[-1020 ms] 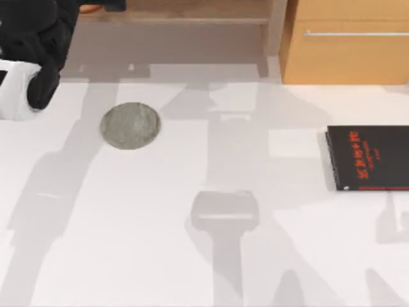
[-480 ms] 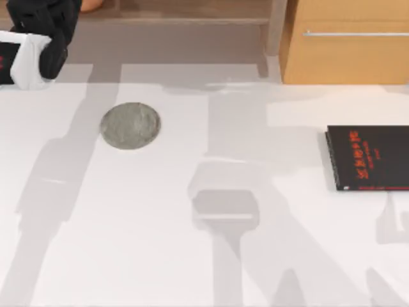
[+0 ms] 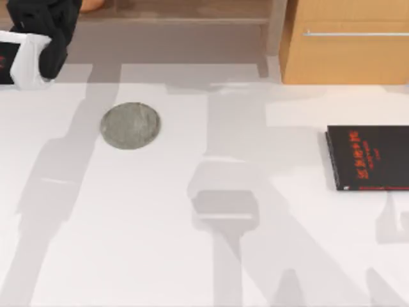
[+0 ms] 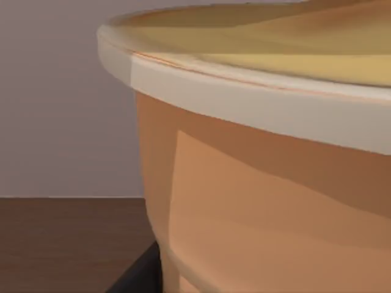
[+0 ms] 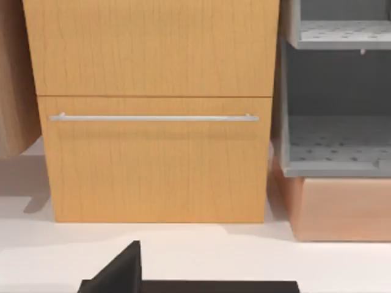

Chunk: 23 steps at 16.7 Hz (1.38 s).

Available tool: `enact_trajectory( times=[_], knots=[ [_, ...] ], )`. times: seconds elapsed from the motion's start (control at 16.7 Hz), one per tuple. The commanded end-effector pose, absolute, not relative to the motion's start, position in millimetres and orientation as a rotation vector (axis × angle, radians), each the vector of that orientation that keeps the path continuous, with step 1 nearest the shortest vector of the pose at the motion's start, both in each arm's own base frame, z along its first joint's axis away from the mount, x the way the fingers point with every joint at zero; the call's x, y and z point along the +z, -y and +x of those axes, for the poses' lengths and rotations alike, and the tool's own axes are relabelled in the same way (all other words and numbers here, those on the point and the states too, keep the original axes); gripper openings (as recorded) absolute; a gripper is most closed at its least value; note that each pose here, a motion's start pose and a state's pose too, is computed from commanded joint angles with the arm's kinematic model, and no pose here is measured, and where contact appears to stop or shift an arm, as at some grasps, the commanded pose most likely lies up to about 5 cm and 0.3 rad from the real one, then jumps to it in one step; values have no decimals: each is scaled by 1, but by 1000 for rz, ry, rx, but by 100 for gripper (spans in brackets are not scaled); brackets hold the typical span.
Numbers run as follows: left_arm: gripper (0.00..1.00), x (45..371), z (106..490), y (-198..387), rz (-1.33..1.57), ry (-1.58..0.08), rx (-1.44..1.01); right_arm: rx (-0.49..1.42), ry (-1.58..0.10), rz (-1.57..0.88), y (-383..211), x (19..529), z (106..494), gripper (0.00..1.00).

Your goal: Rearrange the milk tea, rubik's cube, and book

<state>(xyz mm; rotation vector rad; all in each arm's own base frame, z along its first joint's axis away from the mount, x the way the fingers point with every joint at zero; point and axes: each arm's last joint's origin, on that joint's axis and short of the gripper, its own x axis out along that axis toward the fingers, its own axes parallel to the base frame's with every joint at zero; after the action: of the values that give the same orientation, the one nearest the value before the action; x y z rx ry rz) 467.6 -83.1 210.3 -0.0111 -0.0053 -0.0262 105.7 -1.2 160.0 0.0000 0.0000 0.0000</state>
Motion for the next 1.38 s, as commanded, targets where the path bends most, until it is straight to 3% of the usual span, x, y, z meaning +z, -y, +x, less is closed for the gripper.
enact_trajectory(
  times=[0.42,1.08,1.38],
  knots=[
    [2,210,468,83,-11,5,-26,0,0,0,1,160,106,100],
    [0,214,464,84,-12,16,-24,0,0,0,1,160,106,100],
    [0,219,419,81,-11,8,-19,0,0,0,1,160,106,100]
  ],
)
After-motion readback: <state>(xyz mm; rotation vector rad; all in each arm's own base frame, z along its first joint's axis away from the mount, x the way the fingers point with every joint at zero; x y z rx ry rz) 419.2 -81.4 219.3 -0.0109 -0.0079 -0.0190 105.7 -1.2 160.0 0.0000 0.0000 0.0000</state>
